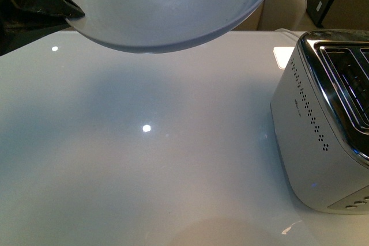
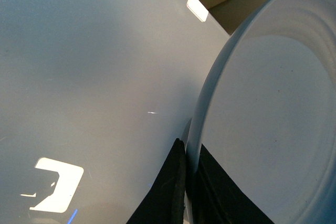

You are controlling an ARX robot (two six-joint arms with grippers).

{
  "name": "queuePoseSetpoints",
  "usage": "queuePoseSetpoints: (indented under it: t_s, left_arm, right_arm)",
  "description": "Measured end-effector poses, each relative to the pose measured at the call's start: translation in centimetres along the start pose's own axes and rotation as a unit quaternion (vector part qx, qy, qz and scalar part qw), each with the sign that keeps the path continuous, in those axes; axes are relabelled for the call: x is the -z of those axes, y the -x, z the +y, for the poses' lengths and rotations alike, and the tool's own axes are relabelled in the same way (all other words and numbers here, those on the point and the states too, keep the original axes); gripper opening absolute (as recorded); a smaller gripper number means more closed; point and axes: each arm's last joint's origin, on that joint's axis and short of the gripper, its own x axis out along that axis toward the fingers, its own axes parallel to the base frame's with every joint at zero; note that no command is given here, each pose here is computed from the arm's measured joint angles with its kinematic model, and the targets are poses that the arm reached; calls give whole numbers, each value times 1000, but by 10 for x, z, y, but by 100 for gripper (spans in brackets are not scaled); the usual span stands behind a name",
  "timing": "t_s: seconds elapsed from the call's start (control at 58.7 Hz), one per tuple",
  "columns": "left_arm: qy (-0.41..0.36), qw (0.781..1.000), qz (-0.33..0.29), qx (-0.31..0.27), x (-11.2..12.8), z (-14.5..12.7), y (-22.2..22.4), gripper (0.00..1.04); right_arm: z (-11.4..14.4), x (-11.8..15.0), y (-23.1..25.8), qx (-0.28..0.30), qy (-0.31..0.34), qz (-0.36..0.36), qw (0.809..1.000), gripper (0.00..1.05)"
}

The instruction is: Left arm holds plate, right arm toasts bread

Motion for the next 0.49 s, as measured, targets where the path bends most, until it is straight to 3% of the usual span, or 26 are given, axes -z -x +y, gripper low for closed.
queuePoseSetpoints:
  t_s: [0.239,0.494]
  left_arm:
    - [0,1000,0,0,0,0,0,3]
    - [0,1000,0,0,0,0,0,3]
  right_arm:
    - [2,41,-10,31,45,58,997,3]
    - [8,54,-14,37,48,77,995,3]
